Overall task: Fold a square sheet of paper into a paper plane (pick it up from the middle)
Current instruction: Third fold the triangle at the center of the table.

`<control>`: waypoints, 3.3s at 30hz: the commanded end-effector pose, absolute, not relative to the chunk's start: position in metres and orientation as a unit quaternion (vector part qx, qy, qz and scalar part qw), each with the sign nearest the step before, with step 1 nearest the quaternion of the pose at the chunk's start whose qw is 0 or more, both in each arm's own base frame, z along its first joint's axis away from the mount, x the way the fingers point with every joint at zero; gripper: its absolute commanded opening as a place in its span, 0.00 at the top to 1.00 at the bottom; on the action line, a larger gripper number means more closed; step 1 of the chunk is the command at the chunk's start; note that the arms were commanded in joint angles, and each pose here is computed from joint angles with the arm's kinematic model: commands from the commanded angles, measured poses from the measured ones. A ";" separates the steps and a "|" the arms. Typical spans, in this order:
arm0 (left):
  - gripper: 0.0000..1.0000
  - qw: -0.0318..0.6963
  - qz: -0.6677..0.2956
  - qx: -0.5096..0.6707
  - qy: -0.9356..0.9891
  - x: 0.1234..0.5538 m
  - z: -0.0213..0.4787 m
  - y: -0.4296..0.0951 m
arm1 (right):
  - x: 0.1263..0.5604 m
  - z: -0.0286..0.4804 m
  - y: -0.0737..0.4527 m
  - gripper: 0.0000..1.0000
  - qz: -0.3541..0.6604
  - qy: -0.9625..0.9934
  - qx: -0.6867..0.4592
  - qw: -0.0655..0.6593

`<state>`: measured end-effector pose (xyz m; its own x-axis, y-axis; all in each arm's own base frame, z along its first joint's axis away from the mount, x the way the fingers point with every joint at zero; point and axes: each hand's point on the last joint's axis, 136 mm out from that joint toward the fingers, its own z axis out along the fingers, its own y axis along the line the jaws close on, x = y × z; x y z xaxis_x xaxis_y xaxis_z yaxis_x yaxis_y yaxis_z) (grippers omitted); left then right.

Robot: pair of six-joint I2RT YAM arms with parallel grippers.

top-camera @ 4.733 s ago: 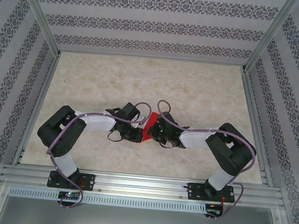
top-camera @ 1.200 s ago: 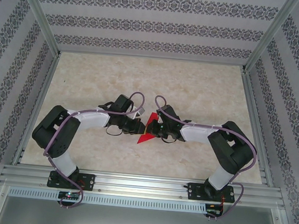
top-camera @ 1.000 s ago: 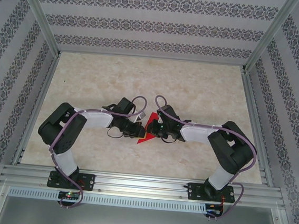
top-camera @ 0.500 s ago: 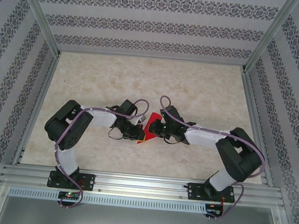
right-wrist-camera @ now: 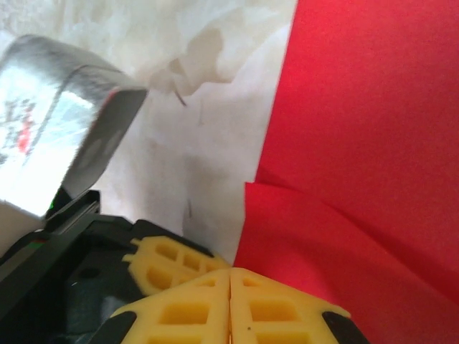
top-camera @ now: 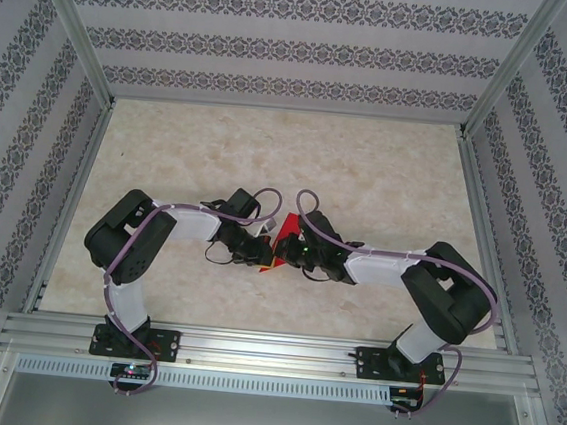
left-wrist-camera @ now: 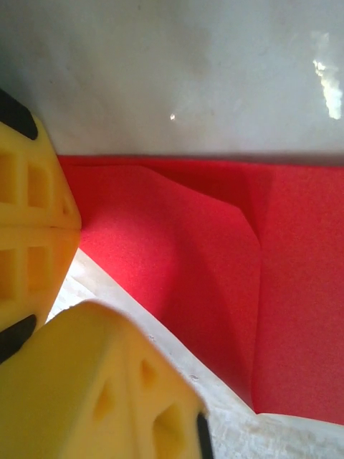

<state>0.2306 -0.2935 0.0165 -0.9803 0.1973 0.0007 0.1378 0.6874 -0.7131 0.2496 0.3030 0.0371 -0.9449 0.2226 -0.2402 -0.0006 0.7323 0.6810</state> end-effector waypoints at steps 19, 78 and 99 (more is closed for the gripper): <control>0.97 0.039 0.312 -0.094 -0.945 0.224 -0.011 -0.272 | 0.246 -0.015 0.257 0.92 0.297 0.936 0.124 0.146; 0.98 0.038 0.315 -0.099 -0.943 0.223 -0.004 -0.272 | 0.262 -0.008 0.255 0.89 0.310 0.933 0.105 0.147; 0.87 0.043 0.423 -0.121 -0.897 0.252 0.058 -0.326 | 0.259 -0.016 0.258 0.91 0.308 0.939 0.087 0.127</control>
<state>0.2581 -0.3196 0.0666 -0.9686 0.2354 -0.0795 0.2130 0.6217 -0.7538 0.2673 0.2664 0.0118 -0.9399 0.2601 -0.2212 0.0515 0.7485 0.6611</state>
